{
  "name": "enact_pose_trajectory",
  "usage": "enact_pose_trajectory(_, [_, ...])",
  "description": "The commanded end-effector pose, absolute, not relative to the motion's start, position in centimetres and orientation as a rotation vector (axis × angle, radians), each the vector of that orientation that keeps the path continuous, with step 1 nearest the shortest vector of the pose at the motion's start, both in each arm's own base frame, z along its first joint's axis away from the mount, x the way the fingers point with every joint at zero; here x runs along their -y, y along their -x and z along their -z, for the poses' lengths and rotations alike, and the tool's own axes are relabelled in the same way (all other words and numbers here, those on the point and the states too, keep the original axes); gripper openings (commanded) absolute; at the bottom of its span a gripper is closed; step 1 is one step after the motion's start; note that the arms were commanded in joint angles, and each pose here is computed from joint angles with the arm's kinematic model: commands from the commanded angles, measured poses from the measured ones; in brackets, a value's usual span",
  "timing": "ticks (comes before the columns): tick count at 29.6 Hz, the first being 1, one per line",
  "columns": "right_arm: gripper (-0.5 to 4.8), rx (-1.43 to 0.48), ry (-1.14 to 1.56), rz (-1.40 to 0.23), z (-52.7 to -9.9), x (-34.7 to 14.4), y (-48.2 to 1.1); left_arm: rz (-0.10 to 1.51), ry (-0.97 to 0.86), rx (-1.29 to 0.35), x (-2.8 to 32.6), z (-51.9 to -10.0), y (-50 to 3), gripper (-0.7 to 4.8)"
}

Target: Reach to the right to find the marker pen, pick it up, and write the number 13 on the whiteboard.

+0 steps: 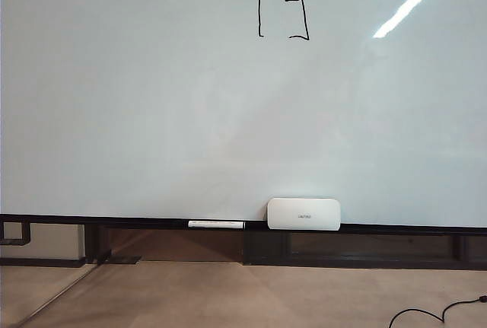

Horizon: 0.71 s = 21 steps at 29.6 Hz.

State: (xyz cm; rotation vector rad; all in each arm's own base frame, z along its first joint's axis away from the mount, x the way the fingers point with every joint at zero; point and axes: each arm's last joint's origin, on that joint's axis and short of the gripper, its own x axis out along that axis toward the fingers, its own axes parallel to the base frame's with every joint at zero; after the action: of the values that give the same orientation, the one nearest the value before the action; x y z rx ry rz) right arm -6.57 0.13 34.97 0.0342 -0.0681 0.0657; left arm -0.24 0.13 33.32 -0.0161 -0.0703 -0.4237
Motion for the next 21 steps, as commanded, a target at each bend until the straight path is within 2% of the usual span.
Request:
enact_pose_trajectory(1, [-0.02,0.091,-0.048,-0.09,-35.0,-0.6,5.9,0.411,0.055,0.097,0.4,-32.7,-1.0,-0.06])
enact_pose_trajectory(9, [-0.02,0.065,-0.073,-0.097,-33.6,-0.9,3.2,0.348,0.111,0.081,1.4,-29.9,-3.7,-0.06])
enact_pose_trajectory(21, [-0.02,0.046,-0.119,-0.138,-30.6,-0.6,-1.1,0.273,0.078,0.063,2.4,-26.1,-6.3,-0.06])
